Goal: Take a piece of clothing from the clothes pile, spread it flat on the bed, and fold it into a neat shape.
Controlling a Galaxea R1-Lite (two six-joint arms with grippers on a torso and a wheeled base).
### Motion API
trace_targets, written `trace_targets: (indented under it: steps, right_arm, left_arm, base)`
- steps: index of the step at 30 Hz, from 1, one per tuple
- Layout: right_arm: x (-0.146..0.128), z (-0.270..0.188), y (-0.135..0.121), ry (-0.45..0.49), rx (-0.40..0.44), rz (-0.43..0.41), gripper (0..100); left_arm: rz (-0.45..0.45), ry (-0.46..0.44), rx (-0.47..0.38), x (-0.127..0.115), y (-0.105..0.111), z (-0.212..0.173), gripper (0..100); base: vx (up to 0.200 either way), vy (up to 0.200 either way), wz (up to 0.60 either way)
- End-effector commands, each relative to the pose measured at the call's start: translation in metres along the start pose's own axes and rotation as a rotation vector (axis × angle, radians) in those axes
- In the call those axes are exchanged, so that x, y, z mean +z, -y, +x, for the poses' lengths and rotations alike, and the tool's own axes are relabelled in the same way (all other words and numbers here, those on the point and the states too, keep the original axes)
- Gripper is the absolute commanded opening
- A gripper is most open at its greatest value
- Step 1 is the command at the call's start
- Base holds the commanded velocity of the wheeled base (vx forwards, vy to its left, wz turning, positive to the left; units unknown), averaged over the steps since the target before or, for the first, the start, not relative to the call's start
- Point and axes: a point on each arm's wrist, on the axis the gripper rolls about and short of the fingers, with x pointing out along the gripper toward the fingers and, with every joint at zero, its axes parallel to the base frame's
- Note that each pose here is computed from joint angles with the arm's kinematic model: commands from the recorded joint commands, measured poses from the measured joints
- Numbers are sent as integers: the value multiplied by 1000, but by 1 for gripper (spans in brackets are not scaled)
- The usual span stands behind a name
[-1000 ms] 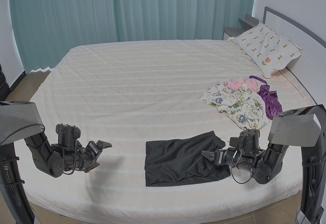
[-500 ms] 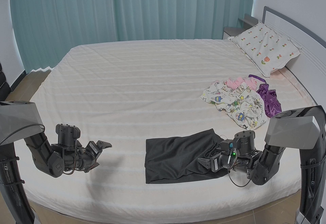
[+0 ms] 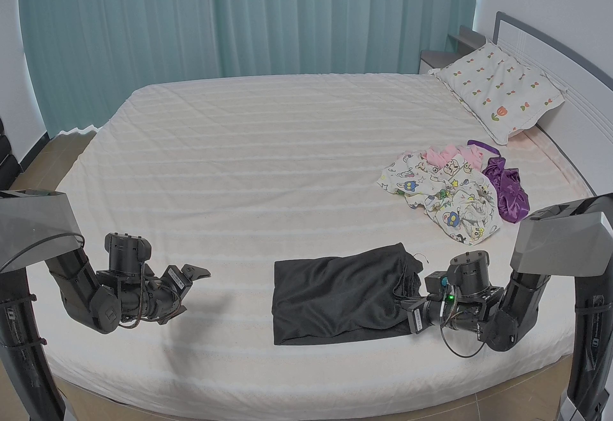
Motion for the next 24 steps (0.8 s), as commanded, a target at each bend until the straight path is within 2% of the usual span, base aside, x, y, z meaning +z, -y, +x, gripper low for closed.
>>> trace_targets:
  steps: [1,13,14,18,21,24]
  right_arm:
    - [-3,-23,7,-3,-17,27,0]
    - [-32,-34,19,-109,-45,77,0]
    - [-34,-33,19,-115,-43,78,100]
    - [-36,-31,19,-112,-36,81,100]
    - [-24,-37,20,-33,0,151,100]
    - [-13,-39,32,21,-25,216,100]
  left_arm:
    - [0,-1,0,0,0,1,100]
    - [0,-1,0,0,0,1,100]
    - [0,-1,0,0,0,1,100]
    - [0,-1,0,0,0,1,100]
    - [0,-1,0,0,0,1,100]
    - [0,-1,0,0,0,1,100]
  base:
    - [0,0,0]
    - [0,0,0]
    - [0,0,0]
    - [0,0,0]
    - [0,0,0]
    - [0,0,0]
